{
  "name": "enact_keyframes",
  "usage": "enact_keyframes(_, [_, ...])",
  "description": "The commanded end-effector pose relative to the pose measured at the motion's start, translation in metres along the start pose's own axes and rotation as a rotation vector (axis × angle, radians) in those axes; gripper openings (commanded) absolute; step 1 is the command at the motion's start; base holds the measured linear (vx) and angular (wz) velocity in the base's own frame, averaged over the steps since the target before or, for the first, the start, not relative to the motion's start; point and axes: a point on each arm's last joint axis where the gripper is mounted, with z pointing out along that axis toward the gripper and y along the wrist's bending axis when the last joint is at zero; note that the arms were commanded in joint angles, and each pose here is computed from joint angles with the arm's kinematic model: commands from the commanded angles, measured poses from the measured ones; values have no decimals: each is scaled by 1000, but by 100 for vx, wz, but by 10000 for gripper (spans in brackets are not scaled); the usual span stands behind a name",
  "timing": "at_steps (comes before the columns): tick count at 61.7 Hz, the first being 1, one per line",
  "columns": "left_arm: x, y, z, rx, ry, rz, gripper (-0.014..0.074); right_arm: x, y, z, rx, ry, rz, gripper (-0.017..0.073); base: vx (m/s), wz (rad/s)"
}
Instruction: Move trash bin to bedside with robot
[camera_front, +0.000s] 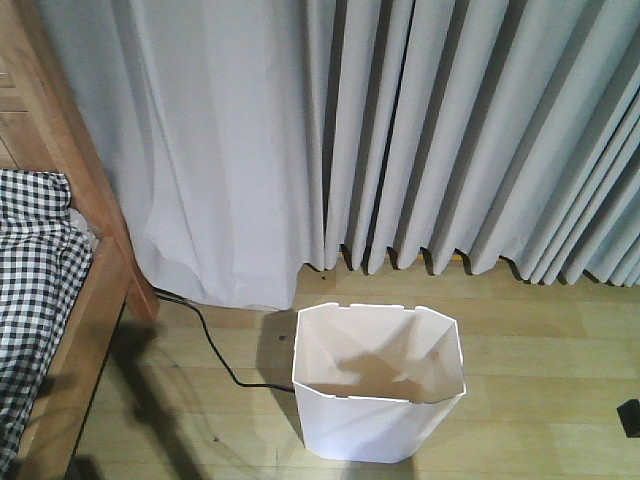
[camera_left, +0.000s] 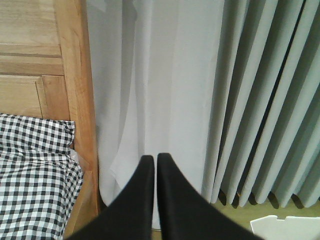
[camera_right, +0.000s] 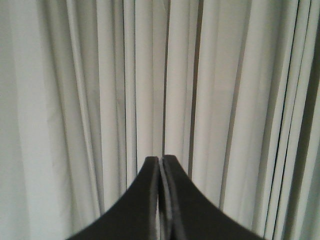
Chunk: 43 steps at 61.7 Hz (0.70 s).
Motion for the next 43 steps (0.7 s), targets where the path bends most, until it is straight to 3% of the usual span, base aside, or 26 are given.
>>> enact_keyframes(1, [-1,0,1,10,-64,-9,-6,-5,0,-1,-4,-78,-15,-9,0,0])
enact_keyframes(43, [-1,0,1,10,-64,-9,-6,-5,0,-1,-3,-78,-14,-9,0,0])
